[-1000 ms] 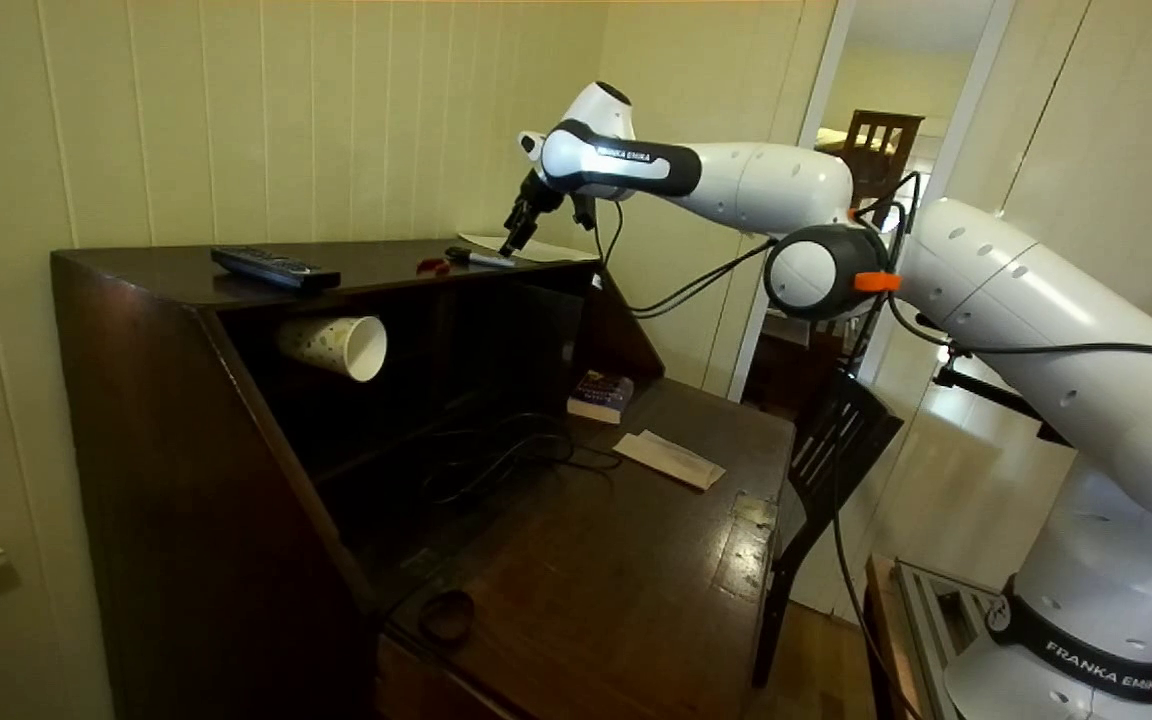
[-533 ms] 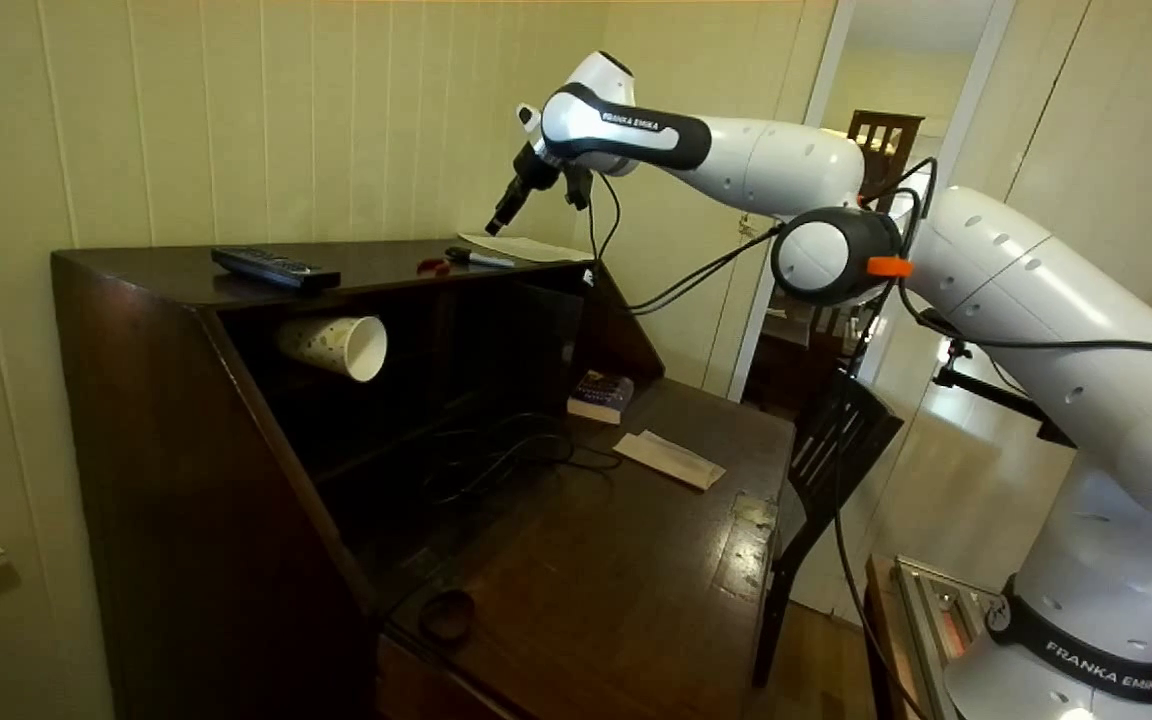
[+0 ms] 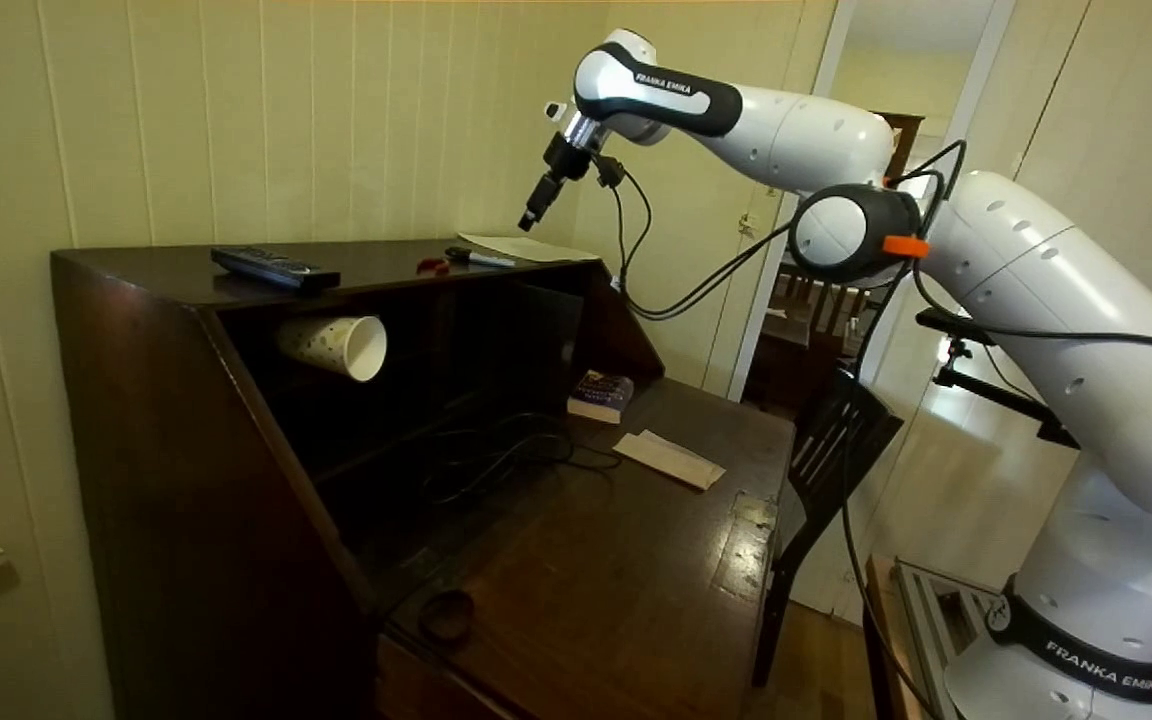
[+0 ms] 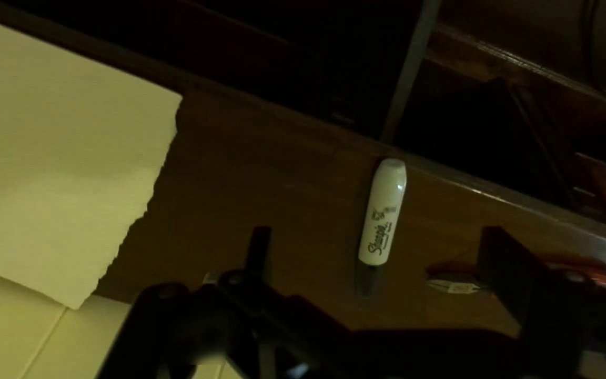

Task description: Move the black marker to the left

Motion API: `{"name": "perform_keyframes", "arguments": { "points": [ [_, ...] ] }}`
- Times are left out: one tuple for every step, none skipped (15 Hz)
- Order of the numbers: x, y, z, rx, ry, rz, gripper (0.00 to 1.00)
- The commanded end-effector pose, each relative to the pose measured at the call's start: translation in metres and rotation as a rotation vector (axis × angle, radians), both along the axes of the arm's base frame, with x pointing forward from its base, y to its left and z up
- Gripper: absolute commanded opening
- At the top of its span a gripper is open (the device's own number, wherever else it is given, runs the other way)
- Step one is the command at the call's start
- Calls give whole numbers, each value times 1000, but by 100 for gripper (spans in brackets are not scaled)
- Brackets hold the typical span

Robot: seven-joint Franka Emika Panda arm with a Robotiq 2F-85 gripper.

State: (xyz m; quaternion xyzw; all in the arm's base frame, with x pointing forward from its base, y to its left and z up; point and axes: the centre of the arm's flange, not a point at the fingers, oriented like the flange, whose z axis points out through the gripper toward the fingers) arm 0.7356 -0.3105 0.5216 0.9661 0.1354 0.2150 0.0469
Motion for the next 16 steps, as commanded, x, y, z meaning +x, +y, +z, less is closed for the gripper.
{"name": "perform_keyframes", "arguments": {
  "points": [
    [-15, 5, -33, 58, 10, -49, 100],
    [-7, 8, -42, 62, 6, -46, 100],
    [-2, 10, -49, 63, 2, -44, 100],
    [1, 13, -55, 64, 3, -45, 100],
    [4, 15, -62, 68, 8, -45, 100],
    [7, 18, -68, 66, 7, -38, 100],
    [9, 21, -72, 67, 4, -36, 100],
    [12, 25, -74, 68, -3, -32, 100],
    [14, 27, -74, 69, -11, -30, 99],
    [16, 29, -74, 70, -19, -26, 96],
    [18, 30, -74, 74, -29, -28, 95],
    [19, 30, -71, 79, -36, -32, 91],
    [20, 29, -69, 89, -42, -40, 90],
    [21, 28, -67, 98, -51, -49, 88],
    [22, 26, -65, 110, -58, -61, 89],
    [23, 21, -62, 124, -61, -79, 88]
  ]
}}
